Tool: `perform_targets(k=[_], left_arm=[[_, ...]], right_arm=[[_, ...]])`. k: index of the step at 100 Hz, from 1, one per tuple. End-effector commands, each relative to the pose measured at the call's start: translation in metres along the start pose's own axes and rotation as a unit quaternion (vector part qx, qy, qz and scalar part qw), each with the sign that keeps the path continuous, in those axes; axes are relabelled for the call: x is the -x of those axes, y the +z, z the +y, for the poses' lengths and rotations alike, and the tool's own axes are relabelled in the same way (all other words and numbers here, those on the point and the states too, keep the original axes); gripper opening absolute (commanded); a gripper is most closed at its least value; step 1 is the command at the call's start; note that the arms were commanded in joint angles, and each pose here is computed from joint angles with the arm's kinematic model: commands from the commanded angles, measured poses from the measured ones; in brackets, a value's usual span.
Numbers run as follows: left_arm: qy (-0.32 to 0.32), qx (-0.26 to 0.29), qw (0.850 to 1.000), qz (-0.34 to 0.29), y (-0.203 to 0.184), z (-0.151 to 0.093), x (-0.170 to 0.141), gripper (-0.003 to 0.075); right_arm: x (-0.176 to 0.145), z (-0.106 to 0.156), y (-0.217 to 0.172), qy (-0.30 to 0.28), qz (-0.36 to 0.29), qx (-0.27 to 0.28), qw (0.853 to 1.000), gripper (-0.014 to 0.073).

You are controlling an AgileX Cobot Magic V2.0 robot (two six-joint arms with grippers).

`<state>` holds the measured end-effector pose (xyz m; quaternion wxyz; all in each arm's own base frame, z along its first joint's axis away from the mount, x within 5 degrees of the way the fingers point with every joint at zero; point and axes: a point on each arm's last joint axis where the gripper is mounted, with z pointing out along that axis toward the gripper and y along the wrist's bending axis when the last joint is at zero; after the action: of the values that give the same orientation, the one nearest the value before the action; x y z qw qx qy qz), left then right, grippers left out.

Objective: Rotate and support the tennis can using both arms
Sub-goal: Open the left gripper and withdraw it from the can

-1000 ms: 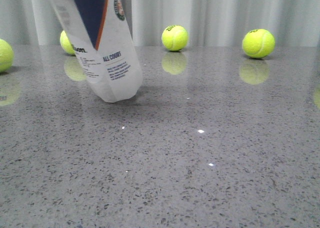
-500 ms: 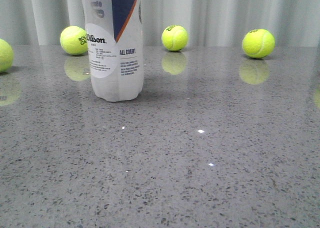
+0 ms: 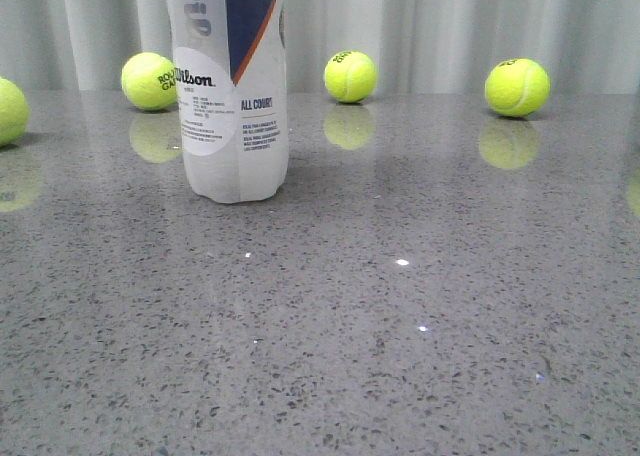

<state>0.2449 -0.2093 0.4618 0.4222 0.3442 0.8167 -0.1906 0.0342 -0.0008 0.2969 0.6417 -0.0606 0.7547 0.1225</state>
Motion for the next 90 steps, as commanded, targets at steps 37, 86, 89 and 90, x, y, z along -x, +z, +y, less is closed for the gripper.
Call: perform_targets(k=[37, 86, 89, 90], left_arm=[[-0.005, 0.088, 0.985, -0.148, -0.079, 0.001, -0.046, -0.0021], [-0.127, 0.190, 0.966, -0.122, -0.103, 0.026, -0.147, -0.0021], [-0.135, 0.194, 0.963, -0.127, -0.106, 0.026, -0.152, -0.0021], [-0.138, 0.195, 0.963, -0.125, -0.106, 0.026, -0.155, -0.0021]], right_arm=[[0.014, 0.002, -0.002, -0.010, -0.047, 0.007, 0.999, -0.0056], [0.014, 0.002, -0.002, -0.010, -0.047, 0.007, 0.999, -0.0056], [0.014, 0.002, -0.002, -0.010, -0.047, 0.007, 0.999, -0.0056], [0.014, 0.002, -0.002, -0.010, -0.047, 0.007, 0.999, -0.0056]])
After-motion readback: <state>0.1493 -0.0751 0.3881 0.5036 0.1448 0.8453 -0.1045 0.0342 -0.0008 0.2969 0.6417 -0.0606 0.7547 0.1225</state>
